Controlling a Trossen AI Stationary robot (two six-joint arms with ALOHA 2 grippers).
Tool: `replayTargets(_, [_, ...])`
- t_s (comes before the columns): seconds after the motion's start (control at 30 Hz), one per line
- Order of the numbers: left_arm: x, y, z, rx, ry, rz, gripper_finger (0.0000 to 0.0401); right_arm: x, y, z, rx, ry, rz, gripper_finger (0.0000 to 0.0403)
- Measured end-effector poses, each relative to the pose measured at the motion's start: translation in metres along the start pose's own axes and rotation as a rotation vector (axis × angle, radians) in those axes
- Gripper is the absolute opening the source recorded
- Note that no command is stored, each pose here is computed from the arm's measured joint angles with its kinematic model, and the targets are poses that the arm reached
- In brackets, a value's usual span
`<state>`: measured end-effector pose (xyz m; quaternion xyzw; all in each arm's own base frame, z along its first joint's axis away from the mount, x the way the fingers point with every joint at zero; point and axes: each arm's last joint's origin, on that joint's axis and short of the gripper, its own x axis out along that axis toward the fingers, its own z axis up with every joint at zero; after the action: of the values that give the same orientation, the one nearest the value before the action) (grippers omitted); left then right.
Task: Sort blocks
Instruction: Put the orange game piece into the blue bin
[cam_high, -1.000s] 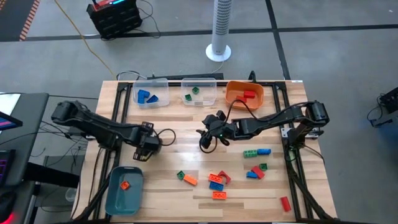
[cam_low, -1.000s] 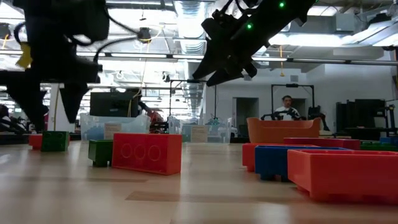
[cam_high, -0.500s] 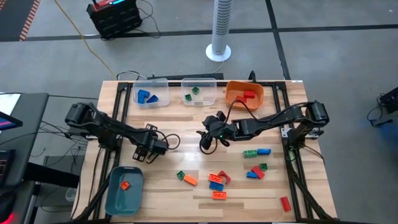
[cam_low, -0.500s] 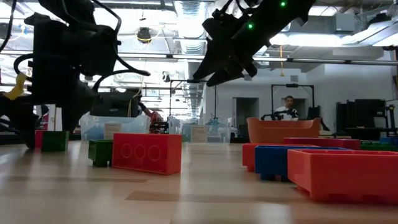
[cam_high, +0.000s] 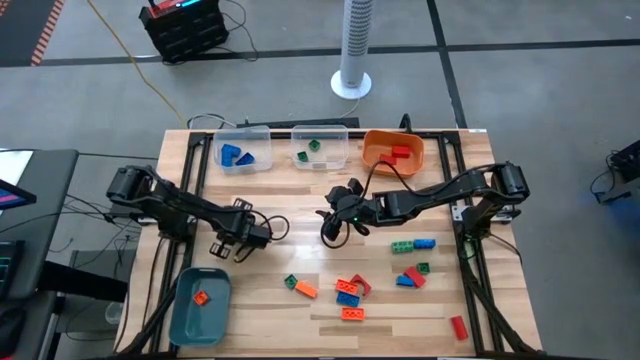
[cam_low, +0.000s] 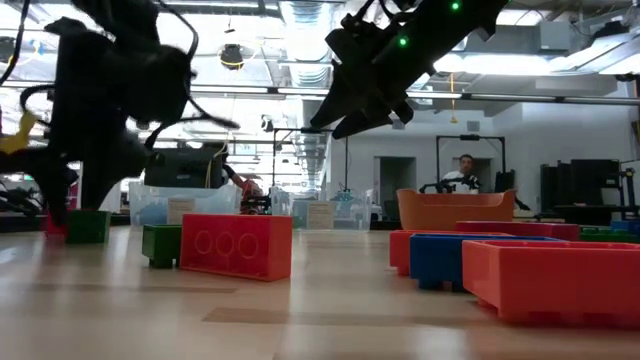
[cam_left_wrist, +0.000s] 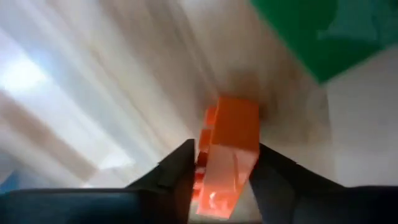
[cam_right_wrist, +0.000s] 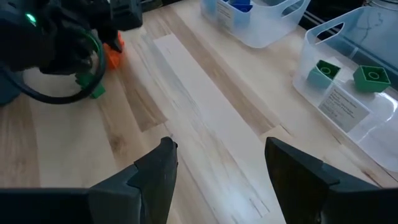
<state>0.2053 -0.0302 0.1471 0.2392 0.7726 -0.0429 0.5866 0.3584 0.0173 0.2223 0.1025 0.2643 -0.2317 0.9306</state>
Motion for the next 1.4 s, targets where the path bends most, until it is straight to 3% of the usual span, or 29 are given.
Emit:
replayTargets(0.1, [-0.017,0.005,0.003,-0.012,0.0,0.001,0.0084,0.0,0.0,0.0,-0.001,0.003,-0.002,0.0255])
replayTargets(0.3, [-0.067,0.018,-0.004,-0.087,-0.133,-0.022,0.0083,0.0,-0.002,-0.005,0.0,0.036,-0.016,0.0255])
replayTargets(0.63, [-0.138,-0.005,-0.037,-0.181,-0.599,-0.412,0.0099,0.0,-0.004,-0.008,0.002,0.069,-0.032,0.0255])
replayTargets(0.77, [-0.153,-0.023,-0.045,-0.242,-0.694,-0.512,0.0093,0.0,-0.004,-0.008,0.002,0.063,-0.047,0.0255])
replayTargets(0.87, [-0.157,-0.039,-0.049,-0.297,-0.662,-0.562,0.0095,0.0,-0.004,-0.008,0.006,0.062,-0.05,0.0255])
replayTargets(0.97, [-0.153,-0.058,-0.052,-0.366,-0.547,-0.524,0.0096,0.0,-0.005,-0.009,0.005,0.067,-0.052,0.0255])
replayTargets(1.1, [-0.13,-0.087,-0.05,-0.376,-0.369,-0.453,0.0097,0.0,-0.005,-0.009,0.011,0.071,-0.054,0.0255])
replayTargets(1.23, [-0.104,-0.111,-0.042,-0.397,-0.206,-0.508,0.0097,0.0,-0.005,-0.009,0.012,0.071,-0.055,0.0255])
replayTargets(1.4, [-0.088,-0.124,-0.029,-0.408,-0.068,-0.516,0.0117,0.0,-0.005,-0.009,0.015,0.069,-0.054,0.0255])
